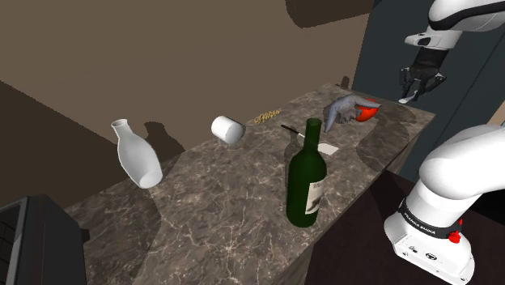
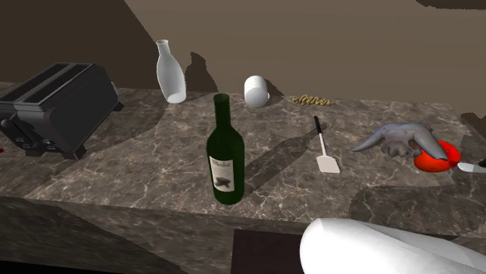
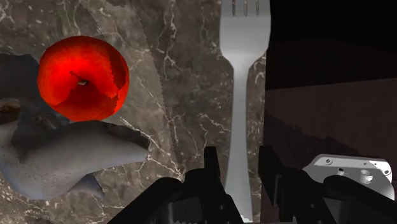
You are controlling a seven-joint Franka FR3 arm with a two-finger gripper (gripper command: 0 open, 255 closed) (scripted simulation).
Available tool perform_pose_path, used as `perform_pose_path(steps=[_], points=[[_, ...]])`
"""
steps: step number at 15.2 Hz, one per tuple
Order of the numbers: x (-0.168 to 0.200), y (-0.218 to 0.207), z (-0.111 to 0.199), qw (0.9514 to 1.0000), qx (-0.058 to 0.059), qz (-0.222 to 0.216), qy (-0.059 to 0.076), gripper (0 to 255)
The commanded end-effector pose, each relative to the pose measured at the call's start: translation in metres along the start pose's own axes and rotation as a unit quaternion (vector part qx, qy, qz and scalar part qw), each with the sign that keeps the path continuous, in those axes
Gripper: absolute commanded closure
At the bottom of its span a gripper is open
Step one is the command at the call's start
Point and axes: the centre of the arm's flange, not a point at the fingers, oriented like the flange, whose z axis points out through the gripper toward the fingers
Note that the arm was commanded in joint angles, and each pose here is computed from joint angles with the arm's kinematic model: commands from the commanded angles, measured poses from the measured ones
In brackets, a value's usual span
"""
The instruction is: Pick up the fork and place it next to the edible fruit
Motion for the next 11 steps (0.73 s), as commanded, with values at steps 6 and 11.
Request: perform_pose_path(steps=[6, 11], points=[[-0.005, 0.000, 0.037, 1.0000, 0.000, 0.000, 0.000, 255], [-0.008, 0.000, 0.064, 1.0000, 0.000, 0.000, 0.000, 255]])
